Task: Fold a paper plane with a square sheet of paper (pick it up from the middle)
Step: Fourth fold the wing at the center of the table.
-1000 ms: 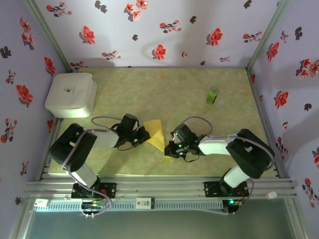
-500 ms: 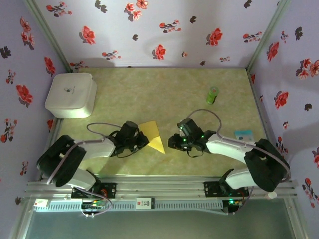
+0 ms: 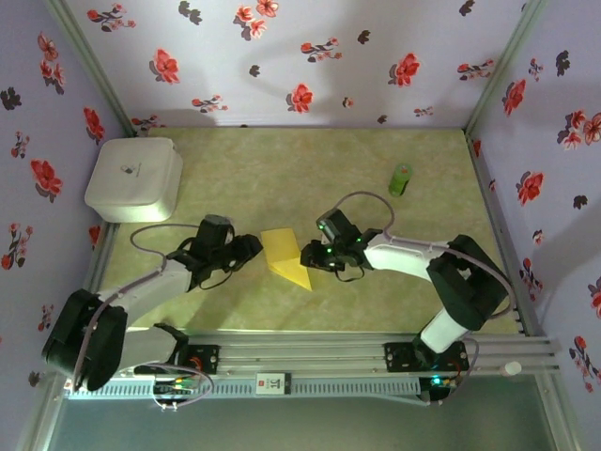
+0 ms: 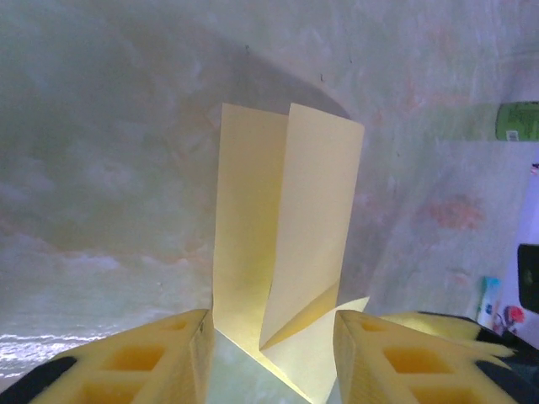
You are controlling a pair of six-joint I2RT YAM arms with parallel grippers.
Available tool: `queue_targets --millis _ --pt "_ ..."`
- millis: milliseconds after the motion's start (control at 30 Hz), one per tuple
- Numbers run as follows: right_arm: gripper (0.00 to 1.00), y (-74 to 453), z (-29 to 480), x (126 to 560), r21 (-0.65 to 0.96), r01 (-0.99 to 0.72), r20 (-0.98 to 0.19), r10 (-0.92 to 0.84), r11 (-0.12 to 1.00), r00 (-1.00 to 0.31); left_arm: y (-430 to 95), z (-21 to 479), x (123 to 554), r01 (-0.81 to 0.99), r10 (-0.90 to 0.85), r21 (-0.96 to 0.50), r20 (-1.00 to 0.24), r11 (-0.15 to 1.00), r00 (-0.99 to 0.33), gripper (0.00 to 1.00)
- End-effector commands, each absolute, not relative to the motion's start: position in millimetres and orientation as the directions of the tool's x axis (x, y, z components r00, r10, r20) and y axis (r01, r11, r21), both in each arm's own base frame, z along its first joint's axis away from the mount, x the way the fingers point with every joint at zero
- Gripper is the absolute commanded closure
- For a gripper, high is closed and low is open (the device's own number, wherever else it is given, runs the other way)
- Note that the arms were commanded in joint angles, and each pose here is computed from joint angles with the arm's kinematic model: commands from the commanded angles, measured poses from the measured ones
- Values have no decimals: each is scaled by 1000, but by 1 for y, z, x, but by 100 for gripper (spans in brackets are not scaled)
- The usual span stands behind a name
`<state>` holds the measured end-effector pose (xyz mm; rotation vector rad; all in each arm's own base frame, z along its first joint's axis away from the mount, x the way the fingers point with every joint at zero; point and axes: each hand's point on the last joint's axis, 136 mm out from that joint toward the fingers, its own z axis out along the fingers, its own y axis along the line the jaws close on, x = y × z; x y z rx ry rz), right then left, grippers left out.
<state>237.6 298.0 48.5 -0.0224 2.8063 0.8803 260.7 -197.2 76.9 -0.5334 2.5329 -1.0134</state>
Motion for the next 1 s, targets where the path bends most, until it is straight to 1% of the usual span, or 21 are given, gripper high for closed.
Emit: queue_targets --millis 0,167,300,433,533,633,733,800,867,967 --pt "67 298 49 242 534 -76 -218 51 842 -975 -212 78 257 -144 -389 -768 -145 624 -910 58" --pt "67 292 55 246 528 -61 -252 88 847 -964 -220 73 265 -151 -366 -804 -88 575 -927 58" --pt "67 287 60 247 532 -54 -279 115 845 -953 -225 68 271 -155 -361 -822 -66 548 -930 59" --pt "66 282 69 248 550 -53 -317 149 834 -937 -231 66 278 -167 -370 -844 -40 510 -928 62" --pt "66 279 76 248 566 -58 -354 178 822 -918 -232 64 281 -170 -368 -842 -35 511 -929 64" --pt "66 275 80 247 575 -54 -367 198 816 -909 -234 61 283 -172 -364 -843 -30 510 -931 67" --pt "66 273 82 246 580 -60 -385 208 812 -899 -237 59 285 -178 -359 -848 -15 499 -933 73" --pt "66 273 88 246 586 -83 -408 206 806 -889 -239 60 286 -177 -360 -853 -14 492 -933 79" --pt "65 273 95 245 568 -124 -463 191 814 -866 -239 62 287 -174 -362 -856 -17 487 -932 88" --pt "63 274 107 241 505 -227 -572 126 833 -810 -240 69 291 -173 -379 -865 -22 470 -925 95"
